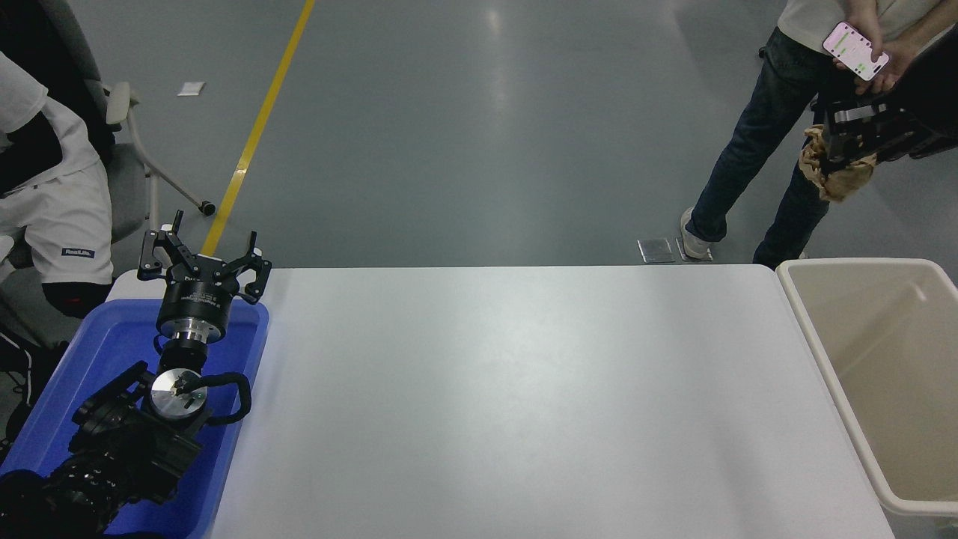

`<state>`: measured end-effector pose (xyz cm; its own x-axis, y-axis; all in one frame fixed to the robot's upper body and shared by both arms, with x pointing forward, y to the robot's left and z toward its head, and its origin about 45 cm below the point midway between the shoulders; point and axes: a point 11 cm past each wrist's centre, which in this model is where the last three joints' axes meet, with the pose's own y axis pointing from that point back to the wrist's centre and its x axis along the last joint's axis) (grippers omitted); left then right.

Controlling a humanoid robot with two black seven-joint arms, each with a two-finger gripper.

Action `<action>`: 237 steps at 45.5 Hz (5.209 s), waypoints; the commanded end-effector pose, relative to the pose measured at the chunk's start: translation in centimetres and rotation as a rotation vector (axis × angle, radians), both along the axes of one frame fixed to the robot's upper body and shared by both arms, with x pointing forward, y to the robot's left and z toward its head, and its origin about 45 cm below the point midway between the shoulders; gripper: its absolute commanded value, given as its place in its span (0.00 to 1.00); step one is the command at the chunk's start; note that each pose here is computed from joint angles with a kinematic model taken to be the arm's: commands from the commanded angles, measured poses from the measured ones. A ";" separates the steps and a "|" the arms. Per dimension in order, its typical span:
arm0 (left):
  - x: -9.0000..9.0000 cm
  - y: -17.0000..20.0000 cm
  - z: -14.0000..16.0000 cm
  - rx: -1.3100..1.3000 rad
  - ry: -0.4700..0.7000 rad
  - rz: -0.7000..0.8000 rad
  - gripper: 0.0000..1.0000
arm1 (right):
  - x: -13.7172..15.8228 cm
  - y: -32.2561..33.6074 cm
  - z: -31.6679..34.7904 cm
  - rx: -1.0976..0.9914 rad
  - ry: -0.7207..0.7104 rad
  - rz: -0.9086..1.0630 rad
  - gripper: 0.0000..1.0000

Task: Pick up paper ball place in dustbin

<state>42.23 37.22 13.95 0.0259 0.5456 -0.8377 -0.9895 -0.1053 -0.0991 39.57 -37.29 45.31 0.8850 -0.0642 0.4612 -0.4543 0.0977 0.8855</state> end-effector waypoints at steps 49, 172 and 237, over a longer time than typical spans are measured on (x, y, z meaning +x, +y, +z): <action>0.0 0.0 -0.1 0.000 0.001 0.000 0.99 | -5.4 -23.5 -9.9 0.088 -0.096 -0.621 0.00; 0.0 0.0 -0.1 0.000 0.001 0.000 0.99 | -8.1 -21.5 -34.4 -0.023 -0.668 -1.036 1.00; 0.0 0.0 -0.1 0.000 0.001 0.000 0.99 | -0.8 -17.8 -28.4 0.756 -0.861 -1.431 1.00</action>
<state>42.18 37.23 13.89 0.0248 0.5456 -0.8376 -0.9896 -0.1054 -0.0979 36.21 -57.19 15.18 -0.3553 -0.7988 0.4855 -0.6092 0.5918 0.5279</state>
